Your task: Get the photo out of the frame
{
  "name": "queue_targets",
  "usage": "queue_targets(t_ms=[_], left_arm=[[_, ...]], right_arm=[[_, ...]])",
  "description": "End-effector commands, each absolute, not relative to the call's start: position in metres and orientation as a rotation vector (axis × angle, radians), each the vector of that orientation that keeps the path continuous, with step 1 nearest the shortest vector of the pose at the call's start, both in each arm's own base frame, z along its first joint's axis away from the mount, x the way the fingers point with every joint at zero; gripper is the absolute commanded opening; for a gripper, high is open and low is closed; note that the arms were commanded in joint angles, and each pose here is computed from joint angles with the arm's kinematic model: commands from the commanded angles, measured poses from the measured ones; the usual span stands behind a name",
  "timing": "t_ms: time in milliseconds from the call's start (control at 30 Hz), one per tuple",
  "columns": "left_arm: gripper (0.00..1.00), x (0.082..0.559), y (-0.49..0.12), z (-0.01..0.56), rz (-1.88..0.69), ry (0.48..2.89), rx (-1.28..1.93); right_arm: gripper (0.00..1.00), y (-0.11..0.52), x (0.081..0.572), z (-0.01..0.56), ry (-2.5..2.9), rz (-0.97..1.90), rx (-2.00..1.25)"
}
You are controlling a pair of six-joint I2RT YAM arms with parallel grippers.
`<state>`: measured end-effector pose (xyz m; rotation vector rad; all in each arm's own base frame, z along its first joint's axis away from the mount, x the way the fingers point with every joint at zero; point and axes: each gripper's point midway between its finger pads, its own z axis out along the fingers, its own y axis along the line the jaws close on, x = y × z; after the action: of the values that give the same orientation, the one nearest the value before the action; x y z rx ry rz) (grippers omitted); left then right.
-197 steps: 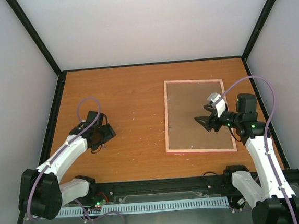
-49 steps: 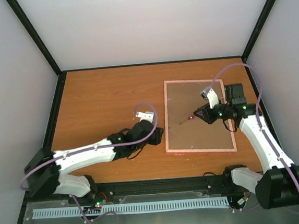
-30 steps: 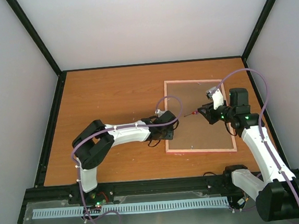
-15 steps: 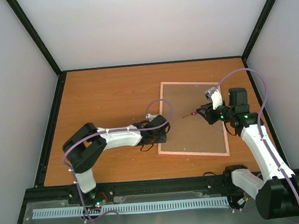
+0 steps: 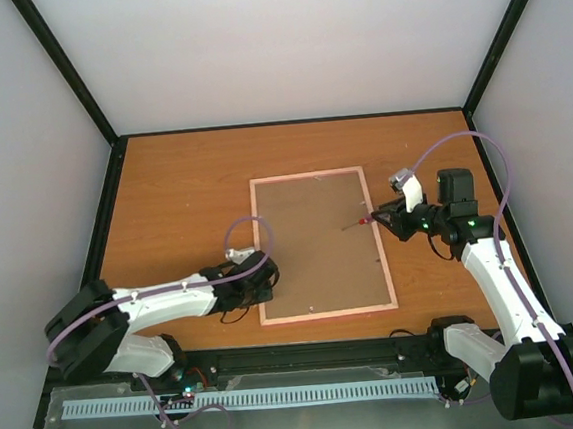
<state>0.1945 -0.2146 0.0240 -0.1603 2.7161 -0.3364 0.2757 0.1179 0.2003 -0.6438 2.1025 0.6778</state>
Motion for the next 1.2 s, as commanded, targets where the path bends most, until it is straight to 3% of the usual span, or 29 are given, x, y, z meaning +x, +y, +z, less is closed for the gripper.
queue_targets(t_ms=[0, 133, 300, 433, 533, 767, 1167], left_arm=[[0.10, 0.184, -0.181, 0.025, -0.252, 2.706, -0.286], [0.10, 0.186, -0.176, 0.031, -0.270, 2.672, -0.298], [0.37, 0.186, -0.173, 0.035, -0.300, 2.660, -0.333], [0.47, 0.184, -0.183, 0.034, -0.385, 2.660, -0.300], [0.50, 0.185, -0.182, 0.030, -0.373, 2.668, -0.297], [0.32, 0.192, -0.192, 0.025, -0.370, 2.675, -0.120], [0.15, 0.222, -0.237, 0.032, -0.344, 2.591, 0.325]], right_arm=[[0.03, 0.133, 0.268, 0.209, 2.062, 0.754, -0.734], [0.03, 0.167, 0.257, 0.212, 2.054, 0.817, -0.910], [0.03, 0.212, 0.245, 0.228, 2.002, 0.892, -1.103], [0.03, 0.235, 0.249, 0.240, 1.966, 0.928, -1.169], [0.03, 0.246, 0.252, 0.237, 1.966, 0.960, -1.194], [0.03, 0.257, 0.251, 0.225, 1.969, 0.990, -1.242], [0.03, 0.254, 0.251, 0.210, 1.983, 0.939, -1.260]])
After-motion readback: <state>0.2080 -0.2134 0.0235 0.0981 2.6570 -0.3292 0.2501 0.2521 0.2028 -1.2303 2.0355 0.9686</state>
